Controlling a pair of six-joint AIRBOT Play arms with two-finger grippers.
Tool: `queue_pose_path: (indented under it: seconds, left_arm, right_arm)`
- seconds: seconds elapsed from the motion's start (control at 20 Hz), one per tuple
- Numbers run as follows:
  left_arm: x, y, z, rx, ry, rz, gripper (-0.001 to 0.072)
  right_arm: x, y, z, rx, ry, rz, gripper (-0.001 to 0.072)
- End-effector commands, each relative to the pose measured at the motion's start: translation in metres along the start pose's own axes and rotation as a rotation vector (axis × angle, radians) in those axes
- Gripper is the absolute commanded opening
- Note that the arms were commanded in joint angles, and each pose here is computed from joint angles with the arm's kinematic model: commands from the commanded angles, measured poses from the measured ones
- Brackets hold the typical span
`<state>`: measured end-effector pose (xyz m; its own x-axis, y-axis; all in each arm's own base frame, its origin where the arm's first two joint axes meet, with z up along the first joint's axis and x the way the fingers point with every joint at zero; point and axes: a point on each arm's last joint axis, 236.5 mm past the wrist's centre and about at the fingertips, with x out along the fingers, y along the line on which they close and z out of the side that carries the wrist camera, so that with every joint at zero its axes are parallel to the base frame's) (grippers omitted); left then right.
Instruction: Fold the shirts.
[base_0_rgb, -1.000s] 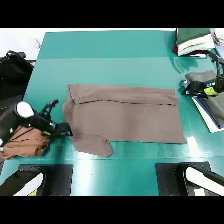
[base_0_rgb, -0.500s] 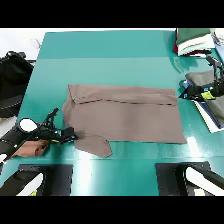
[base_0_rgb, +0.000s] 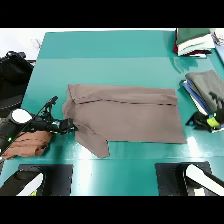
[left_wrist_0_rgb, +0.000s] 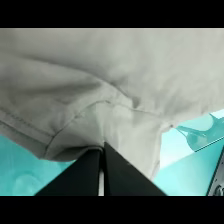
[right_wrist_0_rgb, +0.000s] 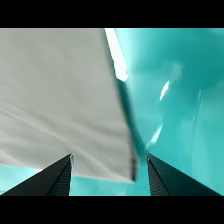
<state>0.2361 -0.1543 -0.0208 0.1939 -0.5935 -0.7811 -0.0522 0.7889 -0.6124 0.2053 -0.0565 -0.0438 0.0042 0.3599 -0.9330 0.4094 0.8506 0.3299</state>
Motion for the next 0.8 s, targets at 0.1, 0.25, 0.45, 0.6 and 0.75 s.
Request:
queue_pose_path:
  seconds: [0.1,0.25,0.45,0.6,0.75]
  left_arm:
    - [-0.004,-0.004,0.006,0.024,-0.015,-0.001,0.0022]
    - [-0.004,-0.004,0.006,0.024,-0.016,-0.001,0.0023]
    - [-0.004,-0.004,0.002,0.043,0.002,-0.002,0.0022]
    - [-0.013,-0.005,-0.012,0.068,0.039,0.011,0.0019]
    - [-0.039,0.006,-0.029,0.083,0.023,0.111,0.0019]
  right_arm:
    - [0.044,-0.020,-0.046,0.148,0.114,0.052,0.0519]
    - [0.054,-0.003,-0.037,0.143,0.076,0.105,0.0484]
    - [0.060,0.019,-0.027,0.066,0.050,0.115,0.0210]
    - [0.056,0.028,-0.034,-0.007,0.057,0.094,0.0021]
    - [0.035,0.035,-0.033,-0.047,-0.041,0.083,0.0021]
